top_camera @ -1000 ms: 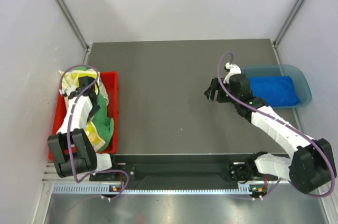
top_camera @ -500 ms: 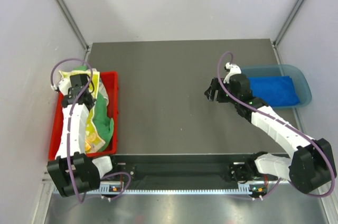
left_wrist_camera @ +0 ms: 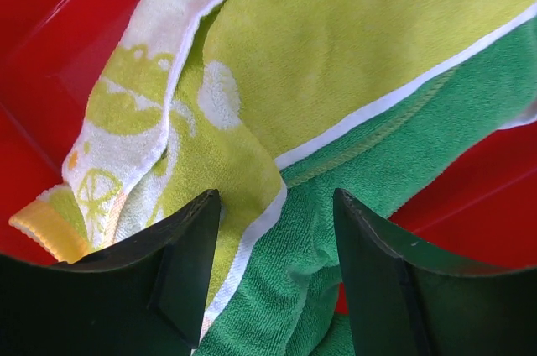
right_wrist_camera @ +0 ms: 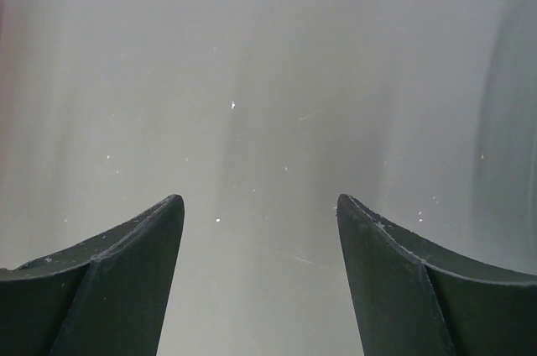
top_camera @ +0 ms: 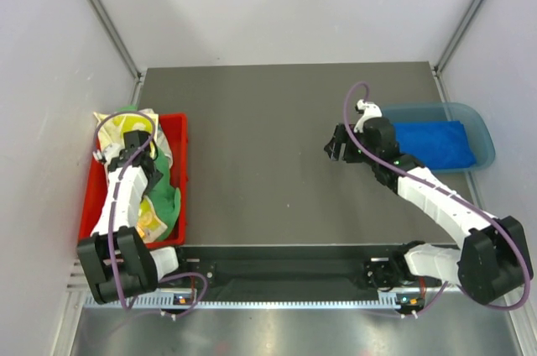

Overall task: Fold and stack the towels
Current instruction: Grab crumpled towel

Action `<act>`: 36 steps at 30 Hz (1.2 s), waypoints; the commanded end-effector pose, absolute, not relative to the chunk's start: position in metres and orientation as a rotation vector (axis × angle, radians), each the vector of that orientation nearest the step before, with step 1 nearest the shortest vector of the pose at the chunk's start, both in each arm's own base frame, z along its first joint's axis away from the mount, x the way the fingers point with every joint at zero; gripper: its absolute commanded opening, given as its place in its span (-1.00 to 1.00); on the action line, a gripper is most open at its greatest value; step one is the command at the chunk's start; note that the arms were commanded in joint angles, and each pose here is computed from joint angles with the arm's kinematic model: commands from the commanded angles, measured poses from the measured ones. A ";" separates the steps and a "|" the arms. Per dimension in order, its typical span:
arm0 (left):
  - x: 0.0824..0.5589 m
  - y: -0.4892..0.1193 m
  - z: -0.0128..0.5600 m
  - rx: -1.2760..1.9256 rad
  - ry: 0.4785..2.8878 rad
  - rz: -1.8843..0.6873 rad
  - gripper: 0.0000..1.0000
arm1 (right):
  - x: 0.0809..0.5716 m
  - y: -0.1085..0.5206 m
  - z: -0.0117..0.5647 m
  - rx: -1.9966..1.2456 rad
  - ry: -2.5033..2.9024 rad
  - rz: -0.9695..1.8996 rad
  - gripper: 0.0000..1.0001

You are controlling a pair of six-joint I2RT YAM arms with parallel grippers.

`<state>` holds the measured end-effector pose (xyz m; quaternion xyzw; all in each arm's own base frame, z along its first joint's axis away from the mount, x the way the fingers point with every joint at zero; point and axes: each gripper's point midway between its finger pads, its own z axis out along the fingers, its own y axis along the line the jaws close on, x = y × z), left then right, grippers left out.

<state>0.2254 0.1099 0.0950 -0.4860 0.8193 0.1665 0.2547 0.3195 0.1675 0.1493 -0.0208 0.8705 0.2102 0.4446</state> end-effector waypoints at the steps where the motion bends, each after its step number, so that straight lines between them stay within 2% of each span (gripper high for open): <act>1: 0.223 0.117 0.091 -1.356 2.190 0.495 0.24 | 0.325 0.175 0.155 -0.073 2.119 0.535 0.47; 5: 0.223 0.121 0.094 -1.350 2.170 0.523 0.21 | 0.325 0.174 0.152 -0.071 2.129 0.524 0.47; 8: 0.222 0.124 0.101 -1.335 2.148 0.537 0.03 | 0.326 0.173 0.151 -0.069 2.131 0.516 0.47; 9: 0.222 0.125 0.104 -1.330 2.146 0.540 -0.07 | 0.325 0.172 0.151 -0.068 2.130 0.515 0.47; 10: 0.223 0.126 0.108 -1.323 2.137 0.539 -0.27 | 0.326 0.172 0.152 -0.068 2.128 0.511 0.47; 15: 0.223 0.129 0.130 -1.301 2.091 0.537 -0.75 | 0.327 0.173 0.149 -0.068 2.137 0.508 0.46; 16: 0.226 0.130 0.141 -1.292 2.063 0.525 -0.99 | 0.327 0.172 0.149 -0.065 2.138 0.508 0.46; 22: 0.235 0.126 0.181 -1.234 2.000 0.438 -1.00 | 0.327 0.172 0.150 -0.065 2.136 0.509 0.46; 30: 0.257 0.098 0.257 -1.035 1.908 0.151 -1.00 | 0.328 0.173 0.150 -0.066 2.135 0.510 0.46; 36: 0.264 0.082 0.296 -0.940 1.855 0.028 -1.00 | 0.329 0.173 0.149 -0.064 2.137 0.506 0.46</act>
